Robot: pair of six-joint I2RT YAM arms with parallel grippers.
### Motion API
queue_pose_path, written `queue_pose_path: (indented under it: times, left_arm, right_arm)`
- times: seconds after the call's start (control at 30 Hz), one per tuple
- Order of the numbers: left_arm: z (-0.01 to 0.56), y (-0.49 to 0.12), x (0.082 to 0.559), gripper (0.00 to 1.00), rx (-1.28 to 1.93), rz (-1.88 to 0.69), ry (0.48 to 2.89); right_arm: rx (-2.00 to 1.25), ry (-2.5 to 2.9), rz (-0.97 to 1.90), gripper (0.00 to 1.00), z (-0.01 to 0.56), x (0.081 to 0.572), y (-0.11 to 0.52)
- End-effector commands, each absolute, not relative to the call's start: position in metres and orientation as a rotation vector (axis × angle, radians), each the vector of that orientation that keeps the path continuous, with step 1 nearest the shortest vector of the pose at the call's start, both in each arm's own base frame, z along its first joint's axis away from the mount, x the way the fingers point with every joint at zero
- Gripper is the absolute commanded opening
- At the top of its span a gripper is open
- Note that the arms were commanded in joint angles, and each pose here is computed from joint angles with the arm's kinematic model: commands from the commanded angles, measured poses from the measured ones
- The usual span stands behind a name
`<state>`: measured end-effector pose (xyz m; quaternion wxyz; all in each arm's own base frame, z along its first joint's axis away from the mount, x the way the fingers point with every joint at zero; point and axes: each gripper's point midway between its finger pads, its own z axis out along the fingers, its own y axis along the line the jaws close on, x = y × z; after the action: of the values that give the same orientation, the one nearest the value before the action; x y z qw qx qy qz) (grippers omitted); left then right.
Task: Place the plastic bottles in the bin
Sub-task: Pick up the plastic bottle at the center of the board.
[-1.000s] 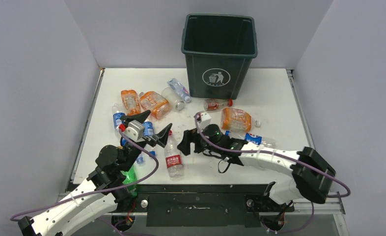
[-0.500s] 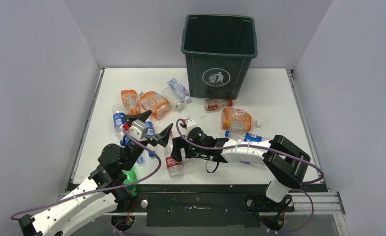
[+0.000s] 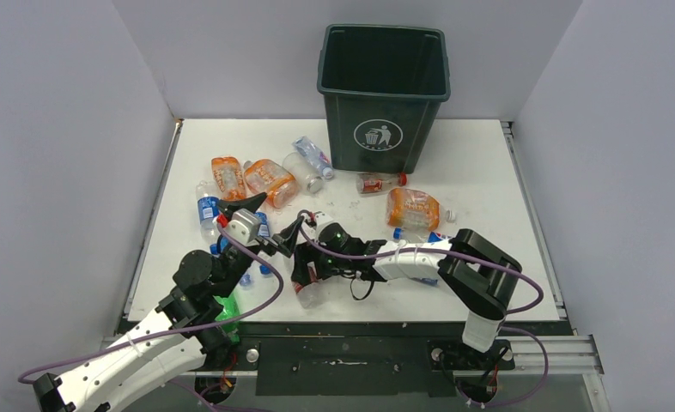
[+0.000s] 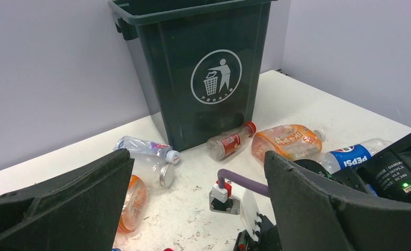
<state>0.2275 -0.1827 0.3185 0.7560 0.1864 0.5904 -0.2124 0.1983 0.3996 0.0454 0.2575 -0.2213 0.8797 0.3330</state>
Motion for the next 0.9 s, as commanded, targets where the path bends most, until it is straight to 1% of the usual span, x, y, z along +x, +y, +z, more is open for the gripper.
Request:
queue_pose_path:
  times: [0.0,0.03,0.13,0.2,0.3,0.37,0.4,0.47,0.53,0.6,0.7,0.77,0.87]
  left_arm:
    - [0.332,-0.181,0.226,0.96,0.395,-0.469,1.242]
    - [0.332,-0.181,0.226,0.96,0.397,-0.47,1.241]
    - [0.333,-0.181,0.225,0.96,0.398,-0.472,1.238]
    - [0.333,-0.181,0.225,0.96,0.398,-0.474,1.236]
    - [0.333,-0.18,0.225,0.96,0.396,-0.474,1.235]
    - [0.334,-0.181,0.225,0.96,0.395,-0.476,1.235]
    - [0.334,-0.181,0.225,0.96,0.394,-0.478,1.234]
    - [0.334,-0.18,0.225,0.96,0.385,-0.483,1.235]
    - [0.336,-0.181,0.224,0.96,0.363,-0.505,1.239]
    - [0.34,-0.183,0.224,0.96,0.327,-0.552,1.246]
    - [0.356,-0.192,0.223,0.96,0.228,-0.694,1.277]
    - [0.371,-0.204,0.22,0.96,0.199,-0.805,1.31]
    - [0.374,-0.228,0.216,0.96,0.182,-0.967,1.398]
  right_arm:
    - [-0.645,2.386,0.913,0.9,0.043,0.195,0.408]
    - [-0.652,2.391,0.914,0.91,0.041,0.195,0.408]
    - [-0.662,2.395,0.939,1.0,0.037,0.191,0.411]
    - [-0.66,2.394,0.948,0.89,0.036,0.191,0.411]
    - [-0.649,2.373,0.953,0.68,0.041,0.191,0.409]
    - [-0.644,2.354,0.944,0.56,0.047,0.193,0.405]
    - [-0.638,2.342,0.934,0.51,0.051,0.195,0.402]
    - [-0.621,2.293,0.911,0.45,0.065,0.199,0.394]
    - [-0.591,2.203,0.882,0.43,0.086,0.206,0.382]
    - [-0.561,2.06,0.894,0.42,0.119,0.208,0.369]
    - [-0.507,1.835,0.91,0.42,0.169,0.206,0.342]
    - [-0.464,1.72,0.91,0.42,0.19,0.203,0.32]
    - [-0.424,1.567,0.951,0.42,0.222,0.194,0.3]
